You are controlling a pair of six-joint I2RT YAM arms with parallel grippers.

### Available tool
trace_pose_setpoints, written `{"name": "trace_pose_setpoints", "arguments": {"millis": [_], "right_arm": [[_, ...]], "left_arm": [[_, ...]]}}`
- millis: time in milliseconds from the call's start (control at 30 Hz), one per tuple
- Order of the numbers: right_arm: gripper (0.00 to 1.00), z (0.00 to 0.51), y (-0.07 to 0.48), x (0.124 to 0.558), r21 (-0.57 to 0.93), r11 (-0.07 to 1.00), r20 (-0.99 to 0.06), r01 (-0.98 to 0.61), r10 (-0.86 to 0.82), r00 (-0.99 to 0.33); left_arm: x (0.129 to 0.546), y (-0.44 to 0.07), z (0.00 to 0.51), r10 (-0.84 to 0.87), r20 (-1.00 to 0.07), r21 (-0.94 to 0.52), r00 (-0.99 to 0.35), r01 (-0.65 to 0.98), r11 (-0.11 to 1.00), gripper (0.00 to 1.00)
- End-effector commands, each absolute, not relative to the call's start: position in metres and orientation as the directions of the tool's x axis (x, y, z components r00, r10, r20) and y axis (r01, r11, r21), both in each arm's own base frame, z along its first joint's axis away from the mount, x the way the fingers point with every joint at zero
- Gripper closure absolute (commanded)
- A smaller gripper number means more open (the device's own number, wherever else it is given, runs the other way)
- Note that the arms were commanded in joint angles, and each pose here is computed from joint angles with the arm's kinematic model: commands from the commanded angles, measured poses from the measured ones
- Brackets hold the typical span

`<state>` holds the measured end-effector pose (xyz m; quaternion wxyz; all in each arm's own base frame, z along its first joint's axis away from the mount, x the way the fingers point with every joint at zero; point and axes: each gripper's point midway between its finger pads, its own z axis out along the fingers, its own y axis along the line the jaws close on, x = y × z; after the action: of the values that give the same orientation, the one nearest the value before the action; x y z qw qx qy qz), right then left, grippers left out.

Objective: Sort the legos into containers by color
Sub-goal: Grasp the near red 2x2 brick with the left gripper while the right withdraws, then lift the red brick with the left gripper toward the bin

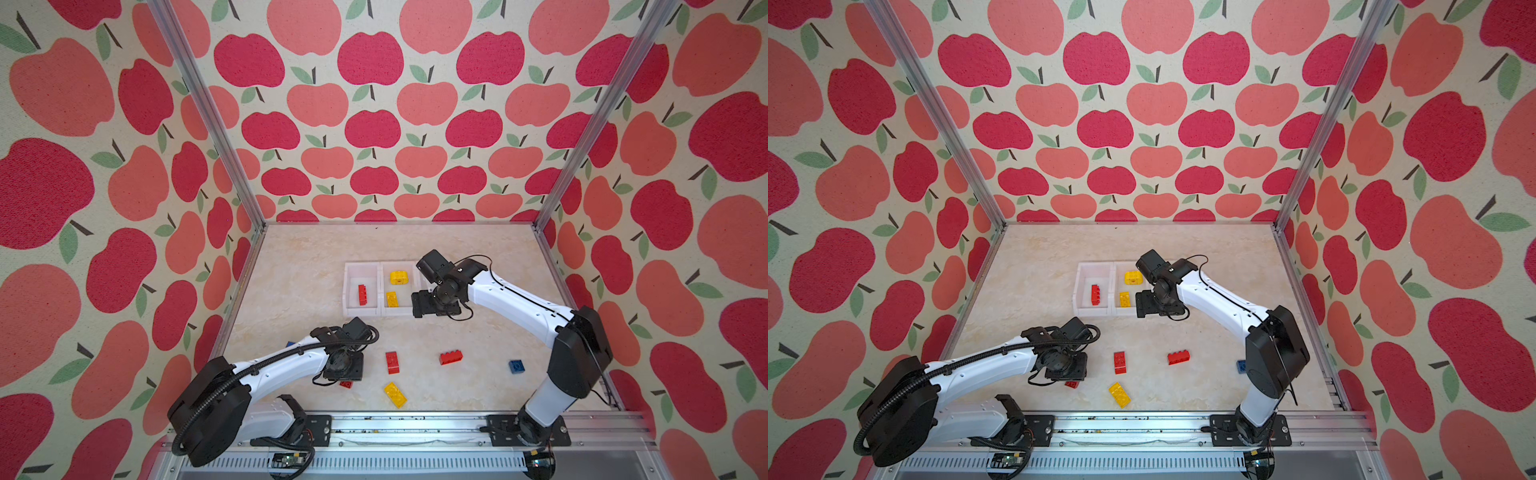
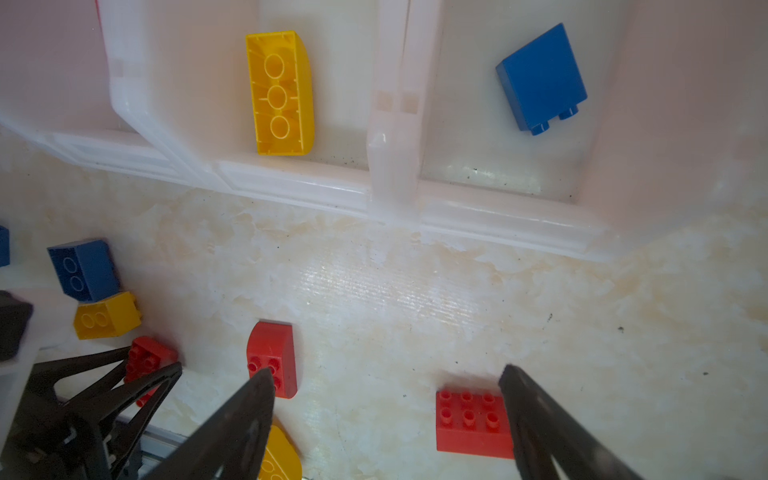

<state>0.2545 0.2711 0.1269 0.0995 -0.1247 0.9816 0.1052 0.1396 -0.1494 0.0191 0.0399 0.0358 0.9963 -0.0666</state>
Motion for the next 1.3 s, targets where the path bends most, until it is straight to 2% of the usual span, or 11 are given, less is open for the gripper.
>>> {"name": "trace_pose_setpoints", "arguments": {"millis": [0, 300, 700, 1067, 1267], "right_arm": [[0.12, 0.135, 0.265, 0.252, 0.197, 0.951, -0.241, -0.24, -0.19, -0.952], [0.12, 0.133, 0.254, 0.248, 0.204, 0.955, -0.246, -0.217, -0.164, -0.955], [0.12, 0.137, 0.245, 0.246, 0.223, 0.957, -0.268, -0.186, -0.123, -0.956], [0.12, 0.145, 0.247, 0.25, 0.247, 0.954, -0.297, -0.172, -0.095, -0.95], [0.12, 0.151, 0.247, 0.252, 0.249, 0.954, -0.314, -0.166, -0.083, -0.946]], "left_arm": [[0.138, -0.152, 0.018, 0.064, -0.073, -0.126, -0.995, 0.073, 0.989, 0.56], [0.143, -0.157, 0.033, 0.061, -0.106, -0.128, -0.992, 0.074, 0.989, 0.76], [0.183, -0.162, 0.102, 0.051, -0.309, -0.147, -0.95, 0.1, 0.984, 0.79], [0.281, -0.161, 0.155, 0.001, -0.448, -0.193, -0.894, 0.098, 0.976, 0.79], [0.33, -0.155, 0.15, 0.019, -0.454, -0.157, -0.891, 0.101, 0.982, 0.79]]}}
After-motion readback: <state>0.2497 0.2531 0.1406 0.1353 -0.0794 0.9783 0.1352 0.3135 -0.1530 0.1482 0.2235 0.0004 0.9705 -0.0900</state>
